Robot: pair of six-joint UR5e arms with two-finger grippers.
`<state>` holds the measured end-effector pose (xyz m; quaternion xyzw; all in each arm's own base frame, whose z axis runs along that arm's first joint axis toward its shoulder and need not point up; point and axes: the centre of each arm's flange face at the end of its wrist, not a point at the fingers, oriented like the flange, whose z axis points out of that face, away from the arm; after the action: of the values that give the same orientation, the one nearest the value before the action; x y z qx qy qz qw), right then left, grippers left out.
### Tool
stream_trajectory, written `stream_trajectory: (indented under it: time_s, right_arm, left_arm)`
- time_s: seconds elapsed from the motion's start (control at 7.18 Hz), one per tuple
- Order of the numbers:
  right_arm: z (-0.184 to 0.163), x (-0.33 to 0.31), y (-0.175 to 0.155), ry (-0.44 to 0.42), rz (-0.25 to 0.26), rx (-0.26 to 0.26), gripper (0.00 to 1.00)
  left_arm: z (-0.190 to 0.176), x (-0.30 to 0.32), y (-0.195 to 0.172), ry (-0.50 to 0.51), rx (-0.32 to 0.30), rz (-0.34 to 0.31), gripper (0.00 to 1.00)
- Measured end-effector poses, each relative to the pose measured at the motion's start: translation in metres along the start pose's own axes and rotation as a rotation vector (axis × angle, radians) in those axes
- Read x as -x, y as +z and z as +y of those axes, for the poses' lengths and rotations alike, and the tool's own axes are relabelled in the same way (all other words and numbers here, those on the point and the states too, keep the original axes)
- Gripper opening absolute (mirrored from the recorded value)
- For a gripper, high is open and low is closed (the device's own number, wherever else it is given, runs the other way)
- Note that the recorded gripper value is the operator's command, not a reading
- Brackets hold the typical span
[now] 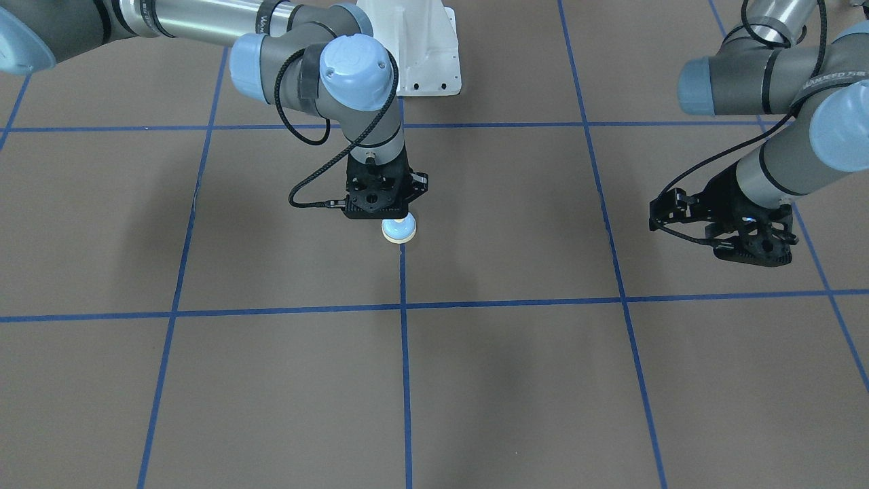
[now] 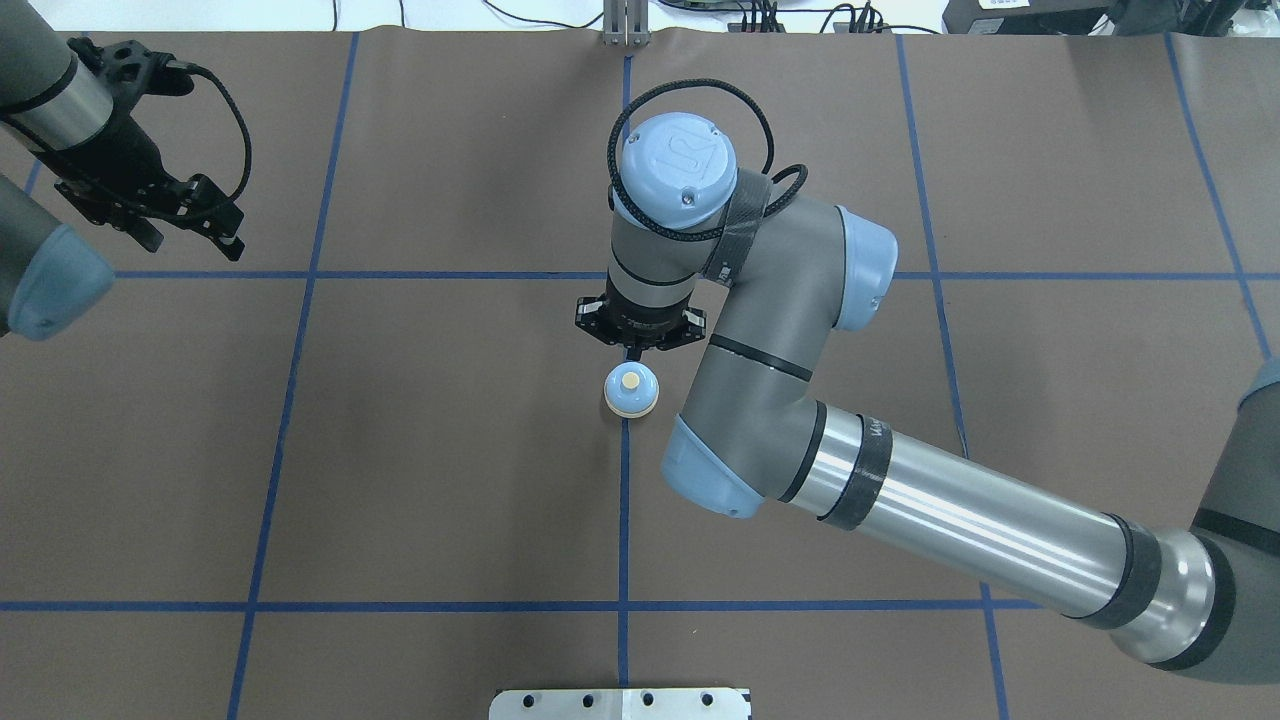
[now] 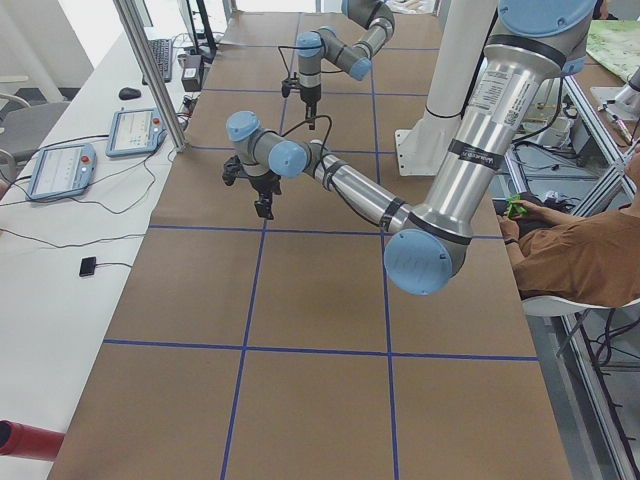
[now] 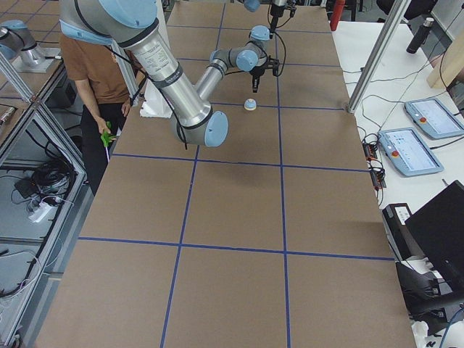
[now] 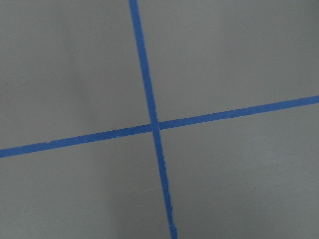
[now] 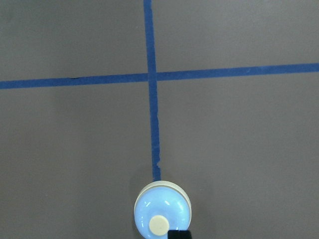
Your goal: Place and press bell with both arms
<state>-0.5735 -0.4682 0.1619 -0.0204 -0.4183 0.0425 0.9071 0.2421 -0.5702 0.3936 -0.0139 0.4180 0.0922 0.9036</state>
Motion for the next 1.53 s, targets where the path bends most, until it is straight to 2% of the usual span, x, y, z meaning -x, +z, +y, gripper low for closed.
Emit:
stream_trajectory:
  time_s: [0.28,0.98,1.25,1.53]
  right_arm:
    - [0.007,0.005,0.027,0.007,0.008,0.011,0.0]
    - [0.01,0.004,0.049,0.005,0.017,0.004,0.0]
    - [0.005,0.002,0.04,0.009,0.001,-0.001,0.0]
    - [-0.03,-0.044,0.002,0.034,-0.025,-0.009,0.0]
  left_arm:
    - [0.005,0.003,-0.001,0.001,-0.004,-0.004,0.99]
    - [0.007,0.0,-0.004,0.007,-0.011,-0.005,0.99]
    - [0.008,-0.001,-0.006,0.009,-0.013,-0.005,0.99]
    - [0.008,-0.002,-0.008,0.017,-0.016,-0.004,0.99]
